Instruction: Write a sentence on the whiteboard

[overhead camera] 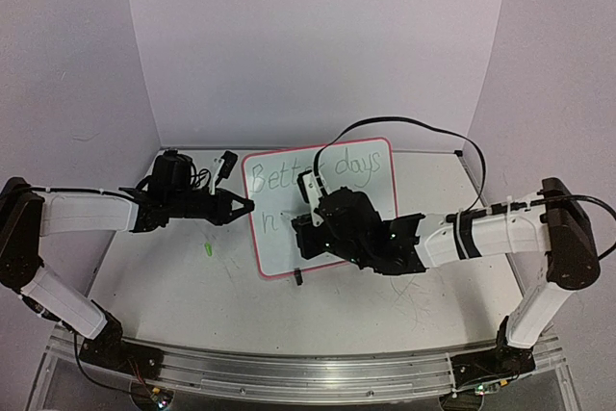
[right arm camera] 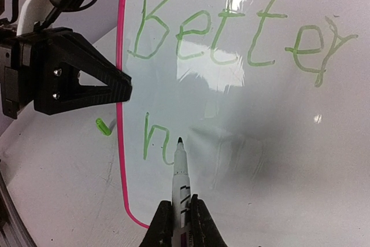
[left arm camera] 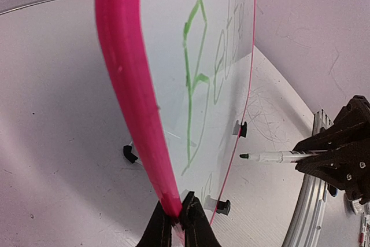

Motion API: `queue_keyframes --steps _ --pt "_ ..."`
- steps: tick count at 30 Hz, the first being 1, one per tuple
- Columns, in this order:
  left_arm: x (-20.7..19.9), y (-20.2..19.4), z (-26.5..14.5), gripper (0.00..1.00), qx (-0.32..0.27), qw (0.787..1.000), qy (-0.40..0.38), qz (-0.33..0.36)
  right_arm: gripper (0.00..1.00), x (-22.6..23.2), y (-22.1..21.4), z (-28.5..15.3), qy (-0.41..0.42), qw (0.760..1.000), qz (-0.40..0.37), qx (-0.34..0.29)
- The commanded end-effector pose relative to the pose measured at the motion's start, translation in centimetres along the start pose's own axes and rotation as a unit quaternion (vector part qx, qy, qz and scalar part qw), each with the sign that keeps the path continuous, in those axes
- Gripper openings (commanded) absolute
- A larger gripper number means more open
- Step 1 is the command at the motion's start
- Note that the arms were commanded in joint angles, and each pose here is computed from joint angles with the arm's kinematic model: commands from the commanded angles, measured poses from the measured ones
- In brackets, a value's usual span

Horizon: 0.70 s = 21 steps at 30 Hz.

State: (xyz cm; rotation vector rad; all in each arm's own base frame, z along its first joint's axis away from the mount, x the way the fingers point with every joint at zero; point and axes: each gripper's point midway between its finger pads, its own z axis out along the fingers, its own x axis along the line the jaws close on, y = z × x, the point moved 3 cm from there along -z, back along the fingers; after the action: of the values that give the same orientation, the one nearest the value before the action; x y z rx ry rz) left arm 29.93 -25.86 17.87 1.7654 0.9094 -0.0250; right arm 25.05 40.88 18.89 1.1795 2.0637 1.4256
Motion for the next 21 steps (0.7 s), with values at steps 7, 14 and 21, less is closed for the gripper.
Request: queue_keyframes --steps 7,14,21 --pt "1.5 -0.1 0.6 0.00 0.008 0.998 0.050 0.026 0.00 0.6 0.6 0.3 0.020 1.000 0.007 -0.015" --pt "1.5 -0.1 0.7 0.00 0.010 0.998 0.050 0.026 0.00 -0.5 0.4 0.5 -0.004 1.000 0.008 -0.017" --pt "1.5 -0.1 0.6 0.00 0.009 0.998 0.050 0.027 0.00 0.3 -0.1 1.6 0.021 1.000 0.008 -0.002"
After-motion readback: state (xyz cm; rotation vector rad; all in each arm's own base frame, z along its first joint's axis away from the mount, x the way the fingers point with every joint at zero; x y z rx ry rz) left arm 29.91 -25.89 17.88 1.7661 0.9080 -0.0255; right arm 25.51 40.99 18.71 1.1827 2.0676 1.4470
